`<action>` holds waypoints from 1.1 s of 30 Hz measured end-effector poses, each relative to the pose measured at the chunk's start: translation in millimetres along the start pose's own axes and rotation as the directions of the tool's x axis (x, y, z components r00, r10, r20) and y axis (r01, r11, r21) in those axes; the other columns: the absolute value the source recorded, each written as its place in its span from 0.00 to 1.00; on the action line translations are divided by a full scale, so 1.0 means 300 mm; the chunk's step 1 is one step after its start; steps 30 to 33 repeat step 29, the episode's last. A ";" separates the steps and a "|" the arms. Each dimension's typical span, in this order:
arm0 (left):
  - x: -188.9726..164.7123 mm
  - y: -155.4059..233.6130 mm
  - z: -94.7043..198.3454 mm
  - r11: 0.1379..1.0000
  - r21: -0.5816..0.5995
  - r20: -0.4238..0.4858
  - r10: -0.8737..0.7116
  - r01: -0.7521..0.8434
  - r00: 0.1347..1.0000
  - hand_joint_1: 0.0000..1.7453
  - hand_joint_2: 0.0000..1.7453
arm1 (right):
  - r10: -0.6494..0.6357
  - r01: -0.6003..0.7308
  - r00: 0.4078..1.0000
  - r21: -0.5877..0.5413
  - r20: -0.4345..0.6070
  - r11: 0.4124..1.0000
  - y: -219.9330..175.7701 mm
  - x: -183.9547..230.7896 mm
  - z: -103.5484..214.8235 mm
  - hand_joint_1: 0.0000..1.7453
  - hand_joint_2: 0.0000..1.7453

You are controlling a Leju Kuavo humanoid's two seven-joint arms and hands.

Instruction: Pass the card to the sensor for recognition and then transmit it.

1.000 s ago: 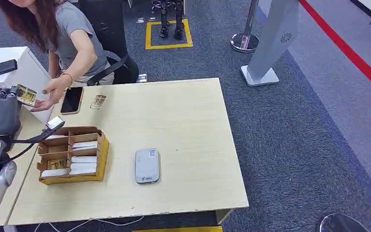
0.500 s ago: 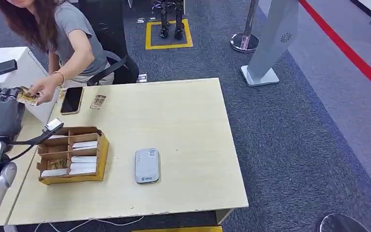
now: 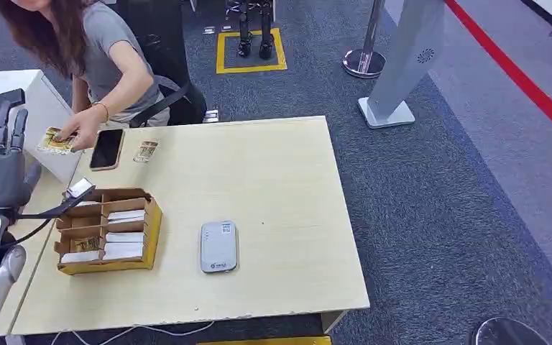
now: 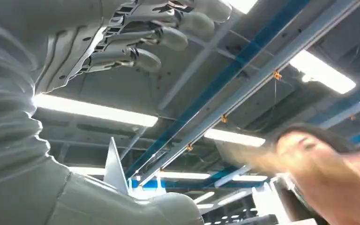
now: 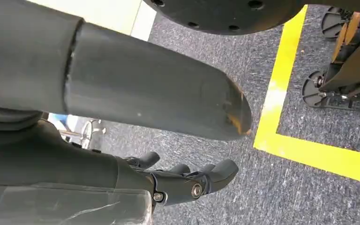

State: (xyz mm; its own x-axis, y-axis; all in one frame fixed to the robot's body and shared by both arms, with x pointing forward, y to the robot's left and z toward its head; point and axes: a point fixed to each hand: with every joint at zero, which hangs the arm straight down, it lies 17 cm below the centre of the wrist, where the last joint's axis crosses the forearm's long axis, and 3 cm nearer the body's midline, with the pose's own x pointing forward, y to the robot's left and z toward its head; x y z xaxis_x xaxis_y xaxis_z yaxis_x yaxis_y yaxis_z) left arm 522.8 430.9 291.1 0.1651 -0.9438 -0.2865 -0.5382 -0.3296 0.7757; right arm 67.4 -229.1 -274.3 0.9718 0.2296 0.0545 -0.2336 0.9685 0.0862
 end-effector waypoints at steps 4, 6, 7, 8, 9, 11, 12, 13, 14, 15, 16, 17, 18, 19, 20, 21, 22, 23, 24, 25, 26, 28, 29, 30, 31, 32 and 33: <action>0.041 0.064 0.047 0.998 0.056 0.027 0.027 -0.029 0.999 0.00 1.00 | -0.015 0.015 1.000 -0.007 -0.004 1.000 -0.001 -0.015 -0.002 0.00 0.00; 0.046 0.083 0.062 0.997 0.067 0.030 0.034 -0.036 0.999 0.00 1.00 | -0.014 0.014 1.000 -0.006 -0.006 1.000 0.001 -0.022 -0.003 0.00 0.00; 0.049 0.093 0.065 0.997 0.074 0.031 0.037 -0.039 0.999 0.00 1.00 | -0.014 0.014 1.000 -0.005 -0.007 1.000 0.001 -0.025 -0.003 0.00 0.00; 0.051 0.101 0.067 0.996 0.079 0.033 0.039 -0.041 0.999 0.00 1.00 | -0.014 0.014 1.000 -0.005 -0.007 1.000 0.002 -0.026 -0.003 0.00 0.00; 0.053 0.107 0.070 0.996 0.082 0.034 0.040 -0.043 0.999 0.00 1.00 | -0.014 0.014 1.000 -0.005 -0.007 1.000 0.002 -0.026 -0.003 0.00 0.00; 0.062 0.124 0.079 0.994 0.095 0.045 0.047 -0.051 0.998 0.00 1.00 | -0.015 0.015 1.000 -0.005 -0.009 1.000 0.002 -0.027 -0.003 0.00 0.00; 0.067 0.136 0.088 0.993 0.105 0.049 0.055 -0.060 0.997 0.00 1.00 | -0.019 0.019 1.000 -0.006 -0.011 1.000 0.001 -0.028 -0.003 0.00 0.00; 0.073 0.155 0.103 0.990 0.119 0.052 0.072 -0.078 0.996 0.00 1.00 | -0.023 0.023 1.000 -0.007 -0.012 1.000 0.001 -0.030 -0.004 0.00 0.00; 0.084 0.175 0.122 0.986 0.130 0.057 0.102 -0.109 0.993 0.00 1.00 | -0.033 0.033 0.999 -0.008 -0.014 0.999 0.000 -0.033 -0.004 0.00 0.00; 0.098 0.201 0.145 0.978 0.136 0.059 0.152 -0.158 0.987 0.00 1.00 | -0.047 0.047 0.999 -0.008 -0.015 0.999 0.000 -0.036 -0.004 0.00 0.00; 0.111 0.214 0.172 0.969 0.131 0.058 0.205 -0.211 0.977 0.00 1.00 | -0.062 0.062 0.998 -0.009 -0.017 0.998 0.000 -0.039 -0.005 0.00 0.00; 0.118 0.230 0.200 0.955 0.127 0.053 0.262 -0.266 0.964 0.00 1.00 | -0.077 0.077 0.997 -0.010 -0.018 0.997 0.000 -0.043 -0.005 0.00 0.00; 0.121 0.246 0.235 0.935 0.116 0.045 0.331 -0.334 0.943 0.00 1.00 | -0.095 0.094 0.995 -0.014 -0.022 0.995 -0.003 -0.047 -0.006 0.00 0.00; 0.118 0.260 0.265 0.915 0.108 0.036 0.387 -0.389 0.921 0.00 1.00 | -0.105 0.104 0.994 -0.016 -0.029 0.994 -0.004 -0.056 -0.006 0.00 0.00; 0.115 0.264 0.299 0.876 0.080 0.025 0.475 -0.475 0.880 0.00 1.00 | -0.118 0.118 0.992 -0.015 -0.038 0.993 -0.003 -0.067 -0.007 0.00 0.00; 0.119 0.252 0.336 0.823 0.033 0.013 0.568 -0.568 0.823 0.00 1.00 | -0.133 0.133 0.990 -0.015 -0.044 0.991 -0.002 -0.075 -0.007 0.00 0.00; 0.119 0.245 0.371 0.712 -0.020 -0.012 0.702 -0.702 0.712 0.00 1.00 | -0.150 0.150 0.987 -0.015 -0.050 0.989 -0.004 -0.082 -0.007 0.00 0.00; 0.133 0.235 0.412 0.576 -0.077 -0.043 0.814 -0.814 0.580 0.00 1.00 | -0.170 0.169 0.984 -0.015 -0.052 0.985 -0.005 -0.088 -0.007 0.00 0.00; 0.151 0.229 0.451 0.424 -0.129 -0.079 0.897 -0.897 0.435 0.00 1.00 | -0.182 0.181 0.982 -0.017 -0.054 0.983 -0.007 -0.095 -0.008 0.00 0.00; 0.171 0.230 0.494 0.235 -0.176 -0.127 0.958 -0.956 0.258 0.00 1.00 | -0.194 0.193 0.980 -0.021 -0.055 0.981 -0.010 -0.099 -0.008 0.00 0.00; 0.183 0.244 0.529 0.102 -0.207 -0.153 0.979 -0.973 0.135 0.00 1.00 | -0.203 0.202 0.978 -0.023 -0.054 0.979 -0.012 -0.100 -0.009 0.00 0.00; 0.169 0.270 0.577 -0.027 -0.219 -0.178 0.984 -0.975 0.013 0.00 1.00 | -0.213 0.212 0.976 -0.027 -0.052 0.977 -0.016 -0.100 -0.009 0.00 0.00; 0.145 0.274 0.589 -0.035 -0.206 -0.184 0.983 -0.978 0.004 0.00 1.00 | -0.217 0.215 0.975 -0.027 -0.052 0.976 -0.015 -0.100 -0.009 0.00 0.00; 0.145 0.274 0.589 -0.035 -0.206 -0.184 0.983 -0.978 0.004 0.00 1.00 | -0.217 0.215 0.975 -0.027 -0.052 0.976 -0.015 -0.100 -0.009 0.00 0.00; 0.145 0.274 0.589 -0.035 -0.206 -0.184 0.983 -0.978 0.004 0.00 1.00 | -0.217 0.215 0.975 -0.027 -0.052 0.976 -0.015 -0.100 -0.009 0.00 0.00; 0.145 0.274 0.589 -0.035 -0.206 -0.184 0.983 -0.978 0.004 0.00 1.00 | -0.217 0.215 0.975 -0.027 -0.052 0.976 -0.015 -0.100 -0.009 0.00 0.00; 0.145 0.274 0.589 -0.035 -0.206 -0.184 0.983 -0.978 0.004 0.00 1.00 | -0.217 0.215 0.975 -0.027 -0.052 0.976 -0.015 -0.100 -0.009 0.00 0.00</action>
